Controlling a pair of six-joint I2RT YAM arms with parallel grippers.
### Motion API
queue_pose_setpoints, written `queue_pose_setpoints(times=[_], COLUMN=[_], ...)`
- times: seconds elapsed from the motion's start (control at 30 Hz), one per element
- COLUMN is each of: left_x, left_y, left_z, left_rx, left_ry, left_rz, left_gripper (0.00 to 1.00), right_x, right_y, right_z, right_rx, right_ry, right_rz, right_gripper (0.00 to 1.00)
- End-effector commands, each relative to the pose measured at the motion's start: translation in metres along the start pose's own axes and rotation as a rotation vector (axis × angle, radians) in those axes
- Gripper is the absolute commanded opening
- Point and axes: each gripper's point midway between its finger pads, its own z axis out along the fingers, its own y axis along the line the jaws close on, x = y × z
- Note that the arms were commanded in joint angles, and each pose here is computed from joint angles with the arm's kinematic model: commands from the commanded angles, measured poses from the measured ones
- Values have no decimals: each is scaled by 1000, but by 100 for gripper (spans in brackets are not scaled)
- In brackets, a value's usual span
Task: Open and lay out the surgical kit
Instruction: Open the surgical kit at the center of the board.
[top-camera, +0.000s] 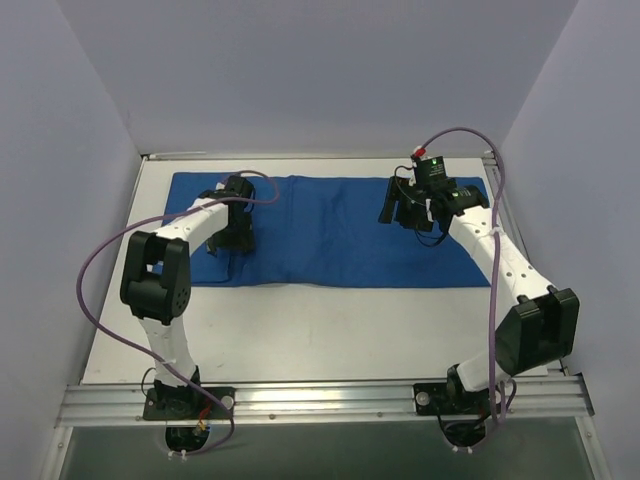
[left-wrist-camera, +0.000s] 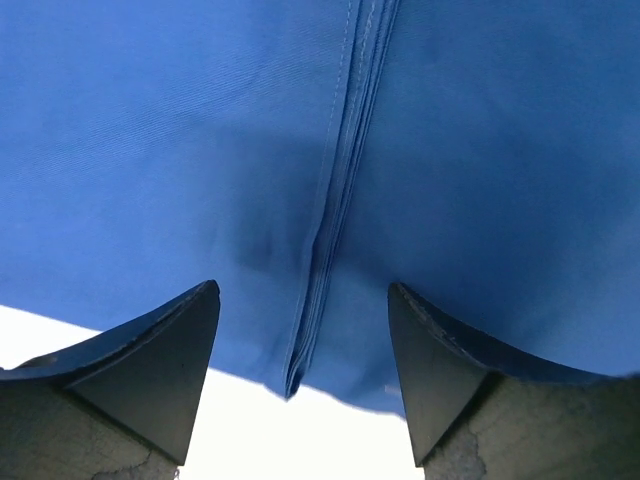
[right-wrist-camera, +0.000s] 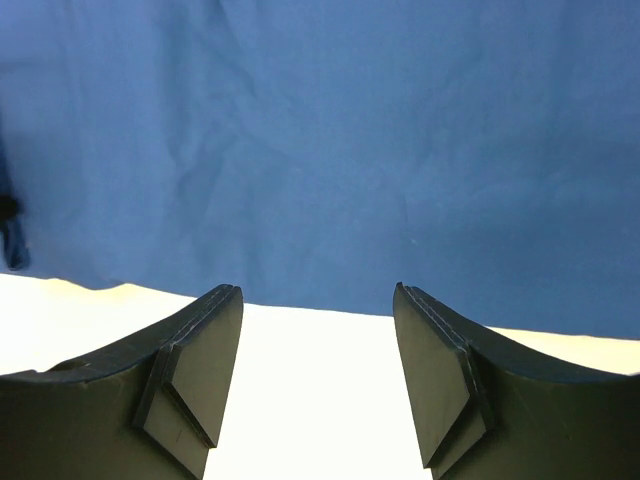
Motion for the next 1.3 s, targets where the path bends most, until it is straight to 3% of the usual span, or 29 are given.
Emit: queue_pose_setpoints(times=[0.0, 0.23, 0.3, 0.43, 0.73, 0.97, 1.07, 1.2, 1.27], left_x=[-7, 10, 9, 3, -26, -66, -81, -68, -59], left_y=[-10, -15, -14, -8, 26, 96, 151, 225, 260], left_z=[13, 38, 39, 29, 3, -45, -66, -69, -67], left_rx=[-16, -70, -70, -72, -66, -94, -147, -258, -301], left_ry=[2, 49, 43, 23, -14, -101, -148, -78, -39], left_rz=[-12, 16, 19, 23, -37, -204, -308, -441, -523], left_gripper=[76, 65, 53, 45, 2, 2, 2, 4, 13], right_x=[-16, -29, -29, -27, -28, -27, -25, -25, -28], right_y=[3, -4, -9, -13, -8, -4, -1, 5, 7], right_z=[-36, -50, -50, -47, -32, -17, -7, 4, 7], right_rx=[8, 28, 36, 44, 16, -8, -19, -38, -41], right_ry=[-22, -29, -31, -26, -16, 9, 36, 59, 58], right_rz=[-24, -23, -16, -15, -10, -7, -11, -15, -18], right_gripper=[62, 62, 62, 62, 62, 62, 62, 62, 62])
